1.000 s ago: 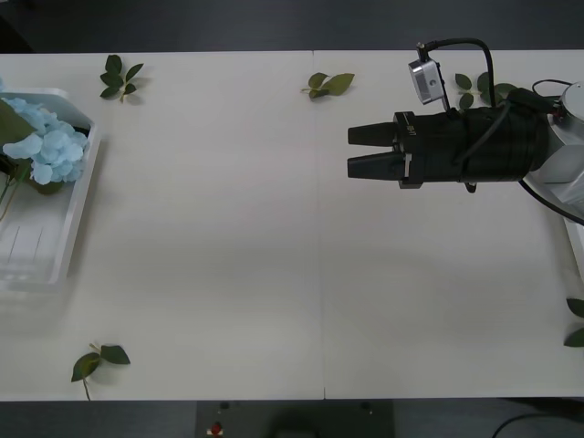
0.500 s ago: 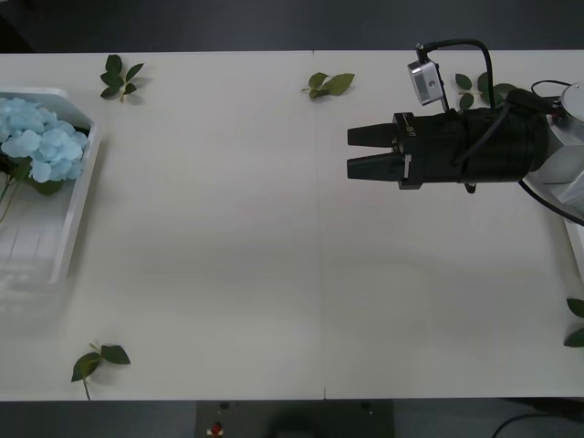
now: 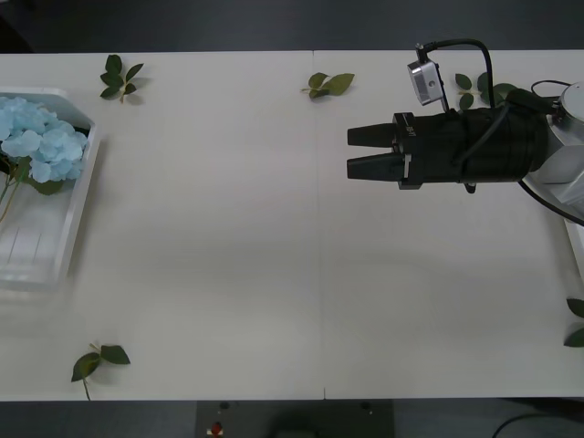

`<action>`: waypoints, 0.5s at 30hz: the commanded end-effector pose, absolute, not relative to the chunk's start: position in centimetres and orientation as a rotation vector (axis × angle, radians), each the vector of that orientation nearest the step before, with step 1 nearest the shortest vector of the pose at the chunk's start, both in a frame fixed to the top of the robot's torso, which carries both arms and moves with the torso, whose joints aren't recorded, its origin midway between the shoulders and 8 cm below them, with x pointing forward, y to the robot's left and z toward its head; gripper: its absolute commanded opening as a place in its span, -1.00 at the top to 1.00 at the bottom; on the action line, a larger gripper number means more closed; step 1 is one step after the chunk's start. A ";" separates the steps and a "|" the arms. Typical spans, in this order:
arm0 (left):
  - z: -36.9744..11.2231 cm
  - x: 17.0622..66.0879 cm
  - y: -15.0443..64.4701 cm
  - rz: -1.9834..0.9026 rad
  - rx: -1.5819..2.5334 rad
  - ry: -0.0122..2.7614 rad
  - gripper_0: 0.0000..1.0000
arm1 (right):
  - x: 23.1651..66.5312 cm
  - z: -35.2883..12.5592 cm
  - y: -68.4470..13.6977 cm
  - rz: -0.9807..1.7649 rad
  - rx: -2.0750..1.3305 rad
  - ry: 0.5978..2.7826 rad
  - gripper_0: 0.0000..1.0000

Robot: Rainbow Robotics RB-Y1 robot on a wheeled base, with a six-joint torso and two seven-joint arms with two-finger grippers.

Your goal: Put the red flowers into the right box and the blue flowers into the left box

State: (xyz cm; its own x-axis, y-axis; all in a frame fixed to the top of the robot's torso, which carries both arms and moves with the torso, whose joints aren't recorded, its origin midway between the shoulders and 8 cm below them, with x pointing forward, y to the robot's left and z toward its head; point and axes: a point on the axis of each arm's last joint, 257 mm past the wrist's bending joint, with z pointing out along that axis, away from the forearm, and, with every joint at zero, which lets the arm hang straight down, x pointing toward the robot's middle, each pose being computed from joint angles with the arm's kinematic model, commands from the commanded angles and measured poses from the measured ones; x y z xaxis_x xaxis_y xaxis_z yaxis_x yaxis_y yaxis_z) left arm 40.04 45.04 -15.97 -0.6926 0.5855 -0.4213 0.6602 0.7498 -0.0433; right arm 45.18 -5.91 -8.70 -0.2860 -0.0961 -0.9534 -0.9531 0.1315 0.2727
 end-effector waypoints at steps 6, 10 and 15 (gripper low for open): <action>-12.6 41.4 37.0 -0.443 1.327 2.160 -1.00 | 44.3 -7.8 -4.8 1.275 -1.093 1.504 -1.00; -11.2 41.3 32.6 -0.554 1.444 1.988 -1.00 | 44.3 -7.8 -4.8 1.275 -1.093 1.504 -1.00; -9.5 41.8 27.9 -0.645 1.518 1.819 -1.00 | 44.3 -7.8 -4.8 1.275 -1.093 1.504 -1.00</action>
